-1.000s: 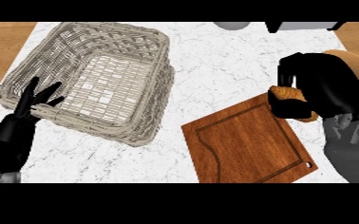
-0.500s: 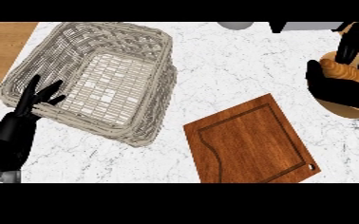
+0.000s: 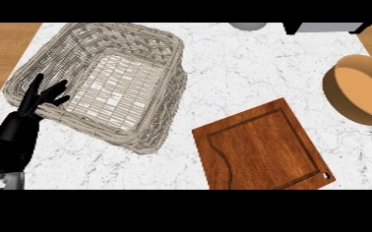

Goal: Pick the croissant from the cutting board and place it in the pot

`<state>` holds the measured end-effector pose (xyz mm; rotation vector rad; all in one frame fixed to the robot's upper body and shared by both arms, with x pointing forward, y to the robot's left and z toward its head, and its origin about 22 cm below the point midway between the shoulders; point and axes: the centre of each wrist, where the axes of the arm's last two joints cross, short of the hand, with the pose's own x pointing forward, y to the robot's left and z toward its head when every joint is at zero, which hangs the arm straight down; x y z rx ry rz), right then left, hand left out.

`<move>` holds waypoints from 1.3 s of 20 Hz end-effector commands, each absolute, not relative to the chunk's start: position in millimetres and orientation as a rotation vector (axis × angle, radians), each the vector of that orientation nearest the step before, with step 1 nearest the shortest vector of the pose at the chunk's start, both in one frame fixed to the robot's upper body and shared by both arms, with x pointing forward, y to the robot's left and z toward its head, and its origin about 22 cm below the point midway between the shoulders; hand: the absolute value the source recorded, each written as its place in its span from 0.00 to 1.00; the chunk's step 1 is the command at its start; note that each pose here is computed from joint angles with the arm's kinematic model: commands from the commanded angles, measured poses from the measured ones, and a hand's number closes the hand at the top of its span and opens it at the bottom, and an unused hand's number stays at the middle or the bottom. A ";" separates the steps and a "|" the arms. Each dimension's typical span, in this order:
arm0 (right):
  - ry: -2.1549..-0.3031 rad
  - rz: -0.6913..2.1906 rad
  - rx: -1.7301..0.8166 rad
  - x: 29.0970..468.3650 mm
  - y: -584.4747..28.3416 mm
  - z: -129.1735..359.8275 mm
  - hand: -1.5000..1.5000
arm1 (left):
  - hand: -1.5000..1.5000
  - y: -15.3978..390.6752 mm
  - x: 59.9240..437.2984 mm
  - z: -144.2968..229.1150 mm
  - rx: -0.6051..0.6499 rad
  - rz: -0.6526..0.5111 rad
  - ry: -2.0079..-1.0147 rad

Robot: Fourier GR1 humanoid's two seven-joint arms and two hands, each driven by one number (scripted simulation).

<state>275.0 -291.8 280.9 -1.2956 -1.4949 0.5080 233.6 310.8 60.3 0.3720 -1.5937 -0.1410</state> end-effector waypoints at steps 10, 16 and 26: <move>-1.455 0.504 -1.295 328.6 -388.5 259.5 1.00 | 0.50 321.5 227.4 27.0 0.410 -0.177 -1.411; -1.377 0.578 -1.321 350.0 -422.1 236.4 1.00 | 0.50 316.3 229.6 29.8 0.406 -0.184 -1.415; -1.347 0.445 -1.112 378.8 -445.2 190.5 0.00 | 0.50 304.5 236.5 46.9 0.387 -0.178 -1.427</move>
